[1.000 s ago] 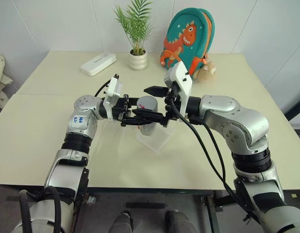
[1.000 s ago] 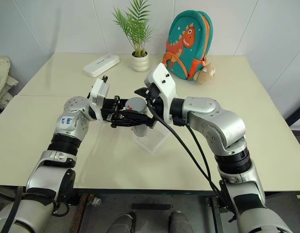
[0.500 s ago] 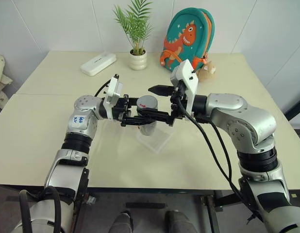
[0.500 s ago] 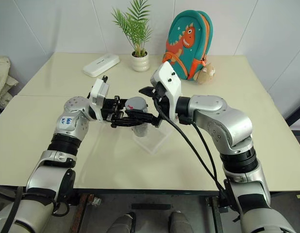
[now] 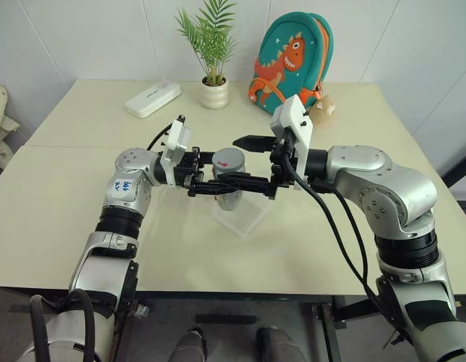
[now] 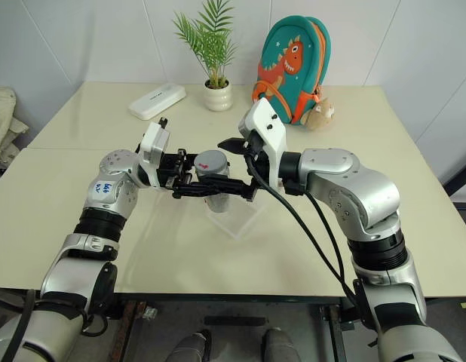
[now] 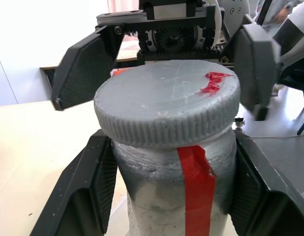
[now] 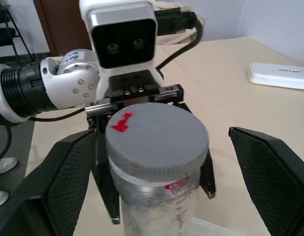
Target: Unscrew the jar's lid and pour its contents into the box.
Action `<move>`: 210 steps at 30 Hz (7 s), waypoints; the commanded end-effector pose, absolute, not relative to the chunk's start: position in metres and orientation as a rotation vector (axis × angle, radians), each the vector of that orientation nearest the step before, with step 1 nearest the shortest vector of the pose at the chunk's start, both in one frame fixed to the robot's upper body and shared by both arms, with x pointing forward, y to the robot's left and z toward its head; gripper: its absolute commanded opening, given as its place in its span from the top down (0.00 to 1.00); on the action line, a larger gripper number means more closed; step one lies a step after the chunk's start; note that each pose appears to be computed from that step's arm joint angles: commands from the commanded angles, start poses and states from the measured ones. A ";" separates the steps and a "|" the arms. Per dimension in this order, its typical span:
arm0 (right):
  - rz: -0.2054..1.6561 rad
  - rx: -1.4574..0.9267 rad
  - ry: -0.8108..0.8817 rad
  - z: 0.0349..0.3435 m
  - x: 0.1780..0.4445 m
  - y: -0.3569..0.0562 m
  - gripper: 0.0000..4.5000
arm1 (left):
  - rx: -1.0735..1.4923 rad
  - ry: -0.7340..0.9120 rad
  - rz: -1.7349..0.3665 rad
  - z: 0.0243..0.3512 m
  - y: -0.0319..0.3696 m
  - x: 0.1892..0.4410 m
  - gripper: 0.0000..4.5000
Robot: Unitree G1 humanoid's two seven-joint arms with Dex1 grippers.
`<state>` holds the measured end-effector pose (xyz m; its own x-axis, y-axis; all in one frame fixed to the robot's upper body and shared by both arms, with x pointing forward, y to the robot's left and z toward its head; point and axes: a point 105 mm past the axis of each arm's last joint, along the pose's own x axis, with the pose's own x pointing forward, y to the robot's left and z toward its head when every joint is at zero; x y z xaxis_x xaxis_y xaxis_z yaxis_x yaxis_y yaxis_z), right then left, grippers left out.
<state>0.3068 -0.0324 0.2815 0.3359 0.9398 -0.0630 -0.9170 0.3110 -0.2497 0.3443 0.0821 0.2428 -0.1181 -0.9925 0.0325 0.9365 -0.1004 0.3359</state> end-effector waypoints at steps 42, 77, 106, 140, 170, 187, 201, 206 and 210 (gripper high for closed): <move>1.189 -0.285 -0.319 0.334 0.304 -0.049 0.44 | 0.247 -0.270 -1.799 0.233 0.077 0.326 0.43; 1.307 -0.329 -0.295 0.332 0.298 -0.050 0.44 | 0.339 -0.204 -1.781 0.213 0.083 0.329 0.43; 0.674 -0.340 0.023 0.251 0.334 -0.176 0.44 | 0.326 -0.373 -1.460 0.286 0.129 0.347 0.43; 1.051 -0.176 -0.020 0.219 0.230 -0.171 0.01 | 1.076 -0.588 -1.015 0.279 0.116 0.393 0.43; 0.975 -0.190 -0.031 0.220 0.251 -0.173 0.01 | 2.400 -1.914 -0.465 0.238 0.027 0.386 0.43; 0.977 -0.193 -0.032 0.220 0.254 -0.168 0.01 | 1.605 -1.058 -0.556 0.292 0.061 0.407 0.43; 0.998 -0.204 -0.025 0.225 0.260 -0.169 0.01 | 0.138 -0.404 -0.566 0.261 0.154 0.445 0.43; 1.009 -0.212 -0.012 0.225 0.261 -0.169 0.01 | 0.073 -0.309 -0.579 0.233 0.164 0.444 0.43; 1.015 -0.216 -0.004 0.226 0.262 -0.169 0.01 | 0.000 -0.243 -0.613 0.213 0.162 0.443 0.43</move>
<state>0.2642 -0.1715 0.2193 0.5430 0.8342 -0.0961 -0.8361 0.5265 -0.1540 0.4443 0.1639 0.2039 0.8093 -0.5567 0.1872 0.5514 0.8300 0.0846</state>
